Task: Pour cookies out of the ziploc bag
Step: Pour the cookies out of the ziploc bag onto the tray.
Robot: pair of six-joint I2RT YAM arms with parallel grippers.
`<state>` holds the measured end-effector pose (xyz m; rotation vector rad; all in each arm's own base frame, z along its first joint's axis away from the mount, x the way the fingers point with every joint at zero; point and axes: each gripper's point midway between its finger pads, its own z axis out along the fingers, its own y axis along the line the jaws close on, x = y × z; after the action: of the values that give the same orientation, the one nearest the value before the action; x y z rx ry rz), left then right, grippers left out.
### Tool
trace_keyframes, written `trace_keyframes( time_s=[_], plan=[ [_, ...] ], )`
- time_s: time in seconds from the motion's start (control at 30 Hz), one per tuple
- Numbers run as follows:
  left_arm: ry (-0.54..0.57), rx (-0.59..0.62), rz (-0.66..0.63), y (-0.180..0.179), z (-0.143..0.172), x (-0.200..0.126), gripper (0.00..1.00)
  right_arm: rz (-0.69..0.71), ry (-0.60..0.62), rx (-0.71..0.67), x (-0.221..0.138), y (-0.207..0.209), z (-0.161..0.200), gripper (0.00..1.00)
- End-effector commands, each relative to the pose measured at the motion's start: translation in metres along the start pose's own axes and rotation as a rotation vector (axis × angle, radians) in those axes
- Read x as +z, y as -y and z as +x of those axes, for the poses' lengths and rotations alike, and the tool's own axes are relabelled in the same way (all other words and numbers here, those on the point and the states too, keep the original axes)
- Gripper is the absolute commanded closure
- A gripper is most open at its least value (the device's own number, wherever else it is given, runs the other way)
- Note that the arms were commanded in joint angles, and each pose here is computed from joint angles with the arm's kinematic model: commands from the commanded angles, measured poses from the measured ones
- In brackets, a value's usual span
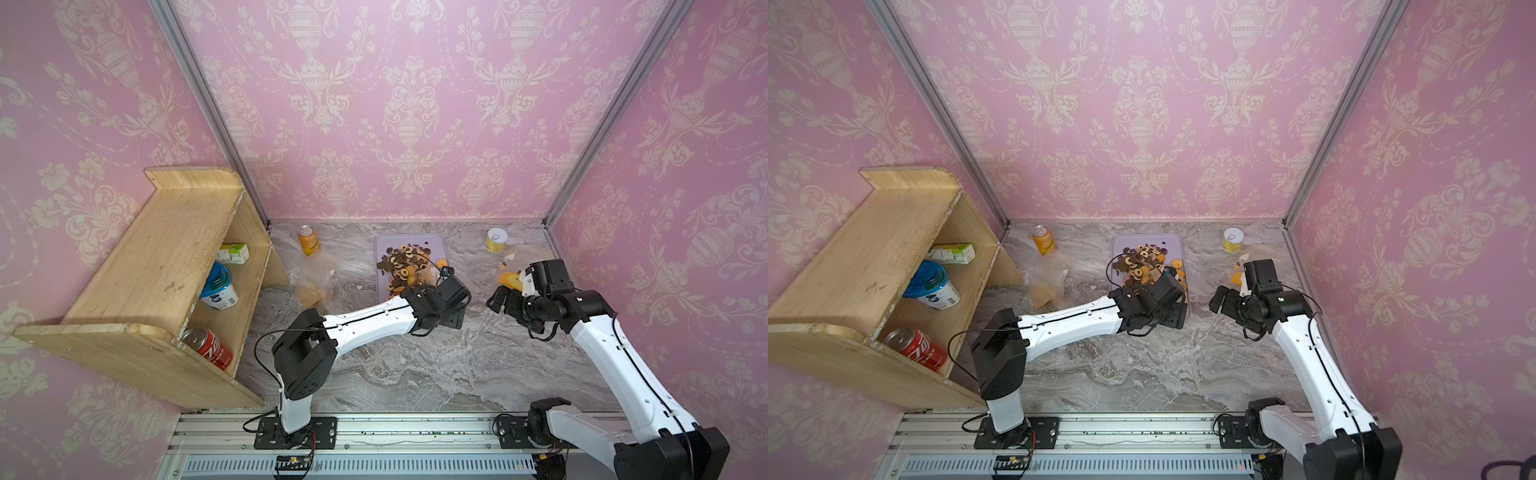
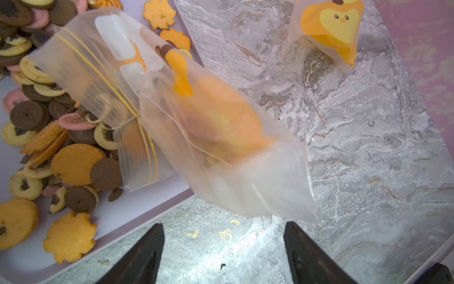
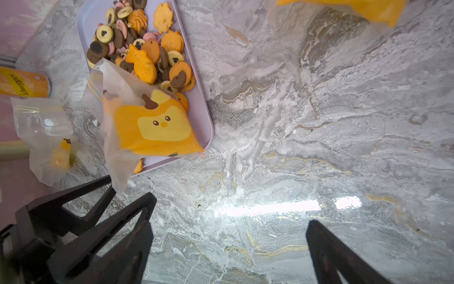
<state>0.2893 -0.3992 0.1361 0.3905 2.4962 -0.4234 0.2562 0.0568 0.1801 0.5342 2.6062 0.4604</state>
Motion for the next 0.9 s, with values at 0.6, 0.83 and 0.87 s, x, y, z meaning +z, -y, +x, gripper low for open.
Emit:
trace_keyframes(
  time_s=[0.6,0.83,0.87],
  plan=[
    [0.056,0.018,-0.284,-0.008,-0.028,0.046,0.53,0.000,0.029,0.103,-0.007,0.028,0.024,0.00],
    [0.051,-0.023,-0.284,-0.026,-0.038,0.046,0.86,-0.021,0.013,0.104,-0.001,0.026,0.028,0.00],
    [0.050,-0.027,-0.280,-0.029,-0.039,0.046,0.89,-0.027,0.010,0.105,0.000,0.025,0.028,0.00]
  ],
)
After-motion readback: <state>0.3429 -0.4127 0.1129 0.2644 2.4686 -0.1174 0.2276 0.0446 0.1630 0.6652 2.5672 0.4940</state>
